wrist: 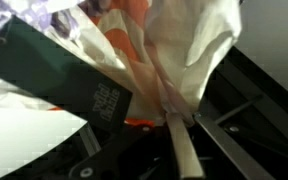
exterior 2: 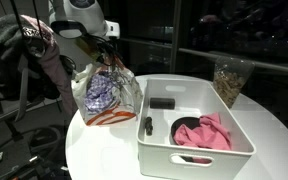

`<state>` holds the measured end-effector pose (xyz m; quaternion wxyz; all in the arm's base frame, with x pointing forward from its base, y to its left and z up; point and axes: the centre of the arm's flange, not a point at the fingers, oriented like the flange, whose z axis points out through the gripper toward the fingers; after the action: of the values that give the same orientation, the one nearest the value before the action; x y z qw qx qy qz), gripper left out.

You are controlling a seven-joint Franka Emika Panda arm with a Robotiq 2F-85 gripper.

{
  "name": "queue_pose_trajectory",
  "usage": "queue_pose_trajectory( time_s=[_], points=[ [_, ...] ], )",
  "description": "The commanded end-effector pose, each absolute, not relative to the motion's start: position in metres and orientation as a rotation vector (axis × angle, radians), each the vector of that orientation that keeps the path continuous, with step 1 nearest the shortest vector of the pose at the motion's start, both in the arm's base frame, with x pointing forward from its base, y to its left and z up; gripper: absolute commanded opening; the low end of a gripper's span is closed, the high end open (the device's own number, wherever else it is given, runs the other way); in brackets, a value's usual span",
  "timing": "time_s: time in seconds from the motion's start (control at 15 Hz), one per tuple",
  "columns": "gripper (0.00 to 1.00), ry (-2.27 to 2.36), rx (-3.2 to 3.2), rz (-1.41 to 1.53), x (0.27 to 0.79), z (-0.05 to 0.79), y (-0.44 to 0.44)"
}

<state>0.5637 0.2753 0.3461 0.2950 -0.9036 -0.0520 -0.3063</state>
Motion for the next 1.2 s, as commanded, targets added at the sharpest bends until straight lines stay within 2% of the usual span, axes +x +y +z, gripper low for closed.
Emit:
queue_pose_trajectory(
  time_s=[0.0,0.2,0.4,0.53,1.07,1.13],
  points=[
    [0.12,-0.159,-2.414,-0.997,0.523,0.383,0.274],
    [0.12,-0.169,-2.433,-1.062,0.512,0.390,0.279],
    [0.12,-0.194,-2.481,-0.959,0.523,0.369,0.285],
    [0.37,-0.187,-2.526,-0.897,0.526,0.353,0.283],
    [0.98,-0.295,-2.533,-0.520,0.476,0.349,0.307],
    [1.00,-0.277,-2.555,-0.493,0.467,0.353,0.308]
  ],
)
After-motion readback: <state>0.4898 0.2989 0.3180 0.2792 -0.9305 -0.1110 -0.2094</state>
